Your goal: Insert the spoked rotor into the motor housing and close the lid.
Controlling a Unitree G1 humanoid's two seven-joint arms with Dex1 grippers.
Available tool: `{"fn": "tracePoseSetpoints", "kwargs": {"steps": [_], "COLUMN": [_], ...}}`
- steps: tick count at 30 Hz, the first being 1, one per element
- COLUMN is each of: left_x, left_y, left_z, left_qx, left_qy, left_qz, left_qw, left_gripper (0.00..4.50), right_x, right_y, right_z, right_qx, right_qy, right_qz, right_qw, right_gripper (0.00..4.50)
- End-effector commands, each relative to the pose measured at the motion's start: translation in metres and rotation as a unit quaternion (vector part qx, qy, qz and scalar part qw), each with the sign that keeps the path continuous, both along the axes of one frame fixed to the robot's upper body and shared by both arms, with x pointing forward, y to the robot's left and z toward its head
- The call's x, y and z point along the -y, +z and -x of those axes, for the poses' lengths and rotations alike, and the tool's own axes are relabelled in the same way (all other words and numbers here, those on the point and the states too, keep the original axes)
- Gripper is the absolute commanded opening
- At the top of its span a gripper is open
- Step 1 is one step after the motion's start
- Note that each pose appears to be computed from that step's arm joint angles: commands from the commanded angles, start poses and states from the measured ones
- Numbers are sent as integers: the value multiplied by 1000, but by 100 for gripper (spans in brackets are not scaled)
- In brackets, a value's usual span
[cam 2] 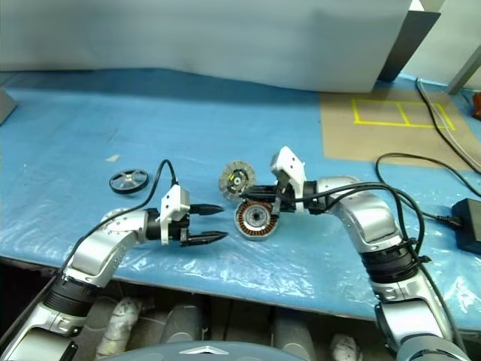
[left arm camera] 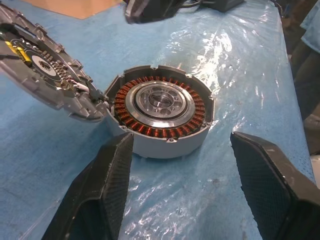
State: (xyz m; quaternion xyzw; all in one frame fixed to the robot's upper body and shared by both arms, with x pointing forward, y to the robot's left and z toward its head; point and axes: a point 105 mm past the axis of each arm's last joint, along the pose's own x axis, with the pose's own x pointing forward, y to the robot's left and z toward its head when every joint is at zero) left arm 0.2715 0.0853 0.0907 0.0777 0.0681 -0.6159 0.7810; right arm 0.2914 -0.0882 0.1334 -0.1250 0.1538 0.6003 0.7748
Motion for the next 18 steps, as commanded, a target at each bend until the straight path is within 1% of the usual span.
{"fn": "tracePoseSetpoints", "kwargs": {"steps": [1, 3, 4, 8, 12, 14, 16, 18], "left_x": [3, 3, 4, 4, 3, 3, 2, 1], "left_y": [6, 6, 5, 5, 5, 5, 5, 4], "left_z": [2, 2, 2, 3, 4, 4, 5, 5], "left_qx": [12, 11, 11, 11, 12, 12, 12, 10], "left_qy": [-10, -9, -9, -7, -4, -2, -1, 0], "left_qz": [7, 9, 9, 11, 10, 10, 10, 9], "left_qw": [1000, 1000, 1000, 1000, 1000, 1000, 1000, 1000], "left_gripper": [328, 328, 328, 328, 328, 328, 328, 328], "right_x": [9, 15, 16, 15, 13, 10, 7, 3], "right_y": [-6, -13, -14, -19, -24, -23, -19, -14], "right_z": [3, -2, -5, -15, -20, -20, -19, -20], "right_qx": [36, 44, 49, 63, 103, 118, 151, 177], "right_qy": [36, 34, 32, 23, 28, 35, 49, 52], "right_qz": [63, 87, 94, 101, 127, 129, 143, 141], "right_qw": [997, 995, 994, 993, 986, 984, 977, 973], "right_gripper": [63, 121, 158, 292, 292, 292, 292, 292]}}
